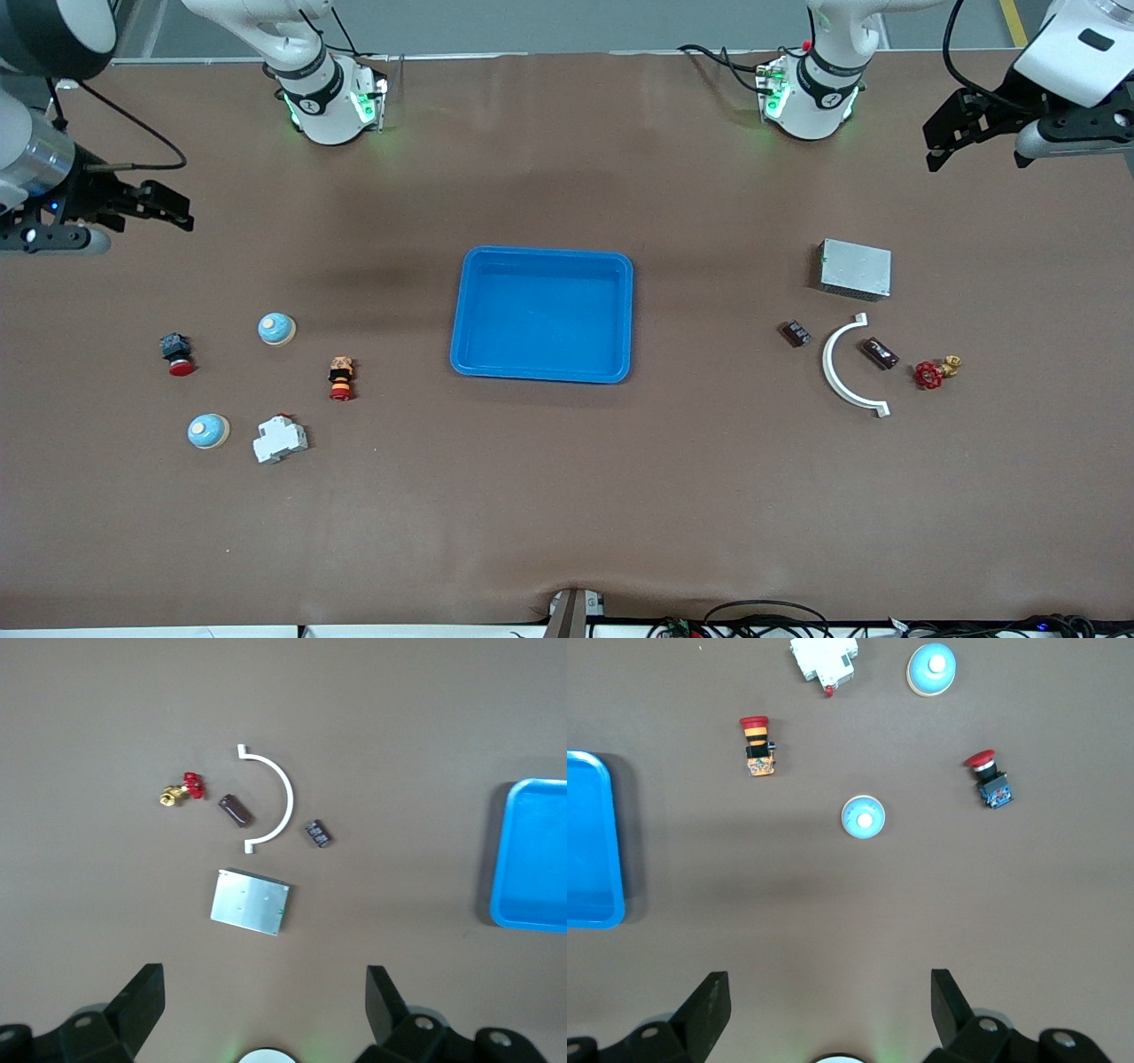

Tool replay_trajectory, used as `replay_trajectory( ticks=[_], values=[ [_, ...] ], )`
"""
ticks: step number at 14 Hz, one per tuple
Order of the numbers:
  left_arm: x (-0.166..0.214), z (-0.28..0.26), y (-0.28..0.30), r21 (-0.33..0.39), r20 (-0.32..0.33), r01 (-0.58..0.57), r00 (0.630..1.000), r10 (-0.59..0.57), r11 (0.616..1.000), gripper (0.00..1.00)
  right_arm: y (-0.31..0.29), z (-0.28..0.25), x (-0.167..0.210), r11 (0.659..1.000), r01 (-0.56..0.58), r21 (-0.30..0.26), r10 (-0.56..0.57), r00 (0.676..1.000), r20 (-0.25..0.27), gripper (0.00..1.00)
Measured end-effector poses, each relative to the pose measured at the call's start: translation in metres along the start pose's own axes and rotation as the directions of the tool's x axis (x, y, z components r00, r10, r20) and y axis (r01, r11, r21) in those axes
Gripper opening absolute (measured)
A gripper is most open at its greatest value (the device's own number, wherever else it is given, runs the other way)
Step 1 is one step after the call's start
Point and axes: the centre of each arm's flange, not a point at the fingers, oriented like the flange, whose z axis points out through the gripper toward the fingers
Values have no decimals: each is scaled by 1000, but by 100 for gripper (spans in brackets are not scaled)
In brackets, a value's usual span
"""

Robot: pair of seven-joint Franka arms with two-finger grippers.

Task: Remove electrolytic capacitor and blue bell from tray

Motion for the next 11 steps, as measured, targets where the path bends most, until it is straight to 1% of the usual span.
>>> replay_trajectory(
  ticks=[2,5,7,8,11],
  values=[
    [2,0,-7,7,-5,16,1000,-16,1000,100,2,-11,-1,1000,-15,1,15,1000,-25,100],
    [5,1,-23,7,-6,49,999,-49,999,100,21,-55,5,998,-54,7,55,992,-112,100],
    [8,3,-23,5,-7,48,999,-47,999,100,28,-77,12,998,-67,8,67,987,-146,100],
    [12,1,-24,1,-16,47,999,-47,999,100,28,-79,16,998,-67,8,68,986,-150,100],
    [31,-6,-26,-15,-39,47,998,-48,999,100,28,-70,36,998,-66,7,66,989,-130,100]
  ],
)
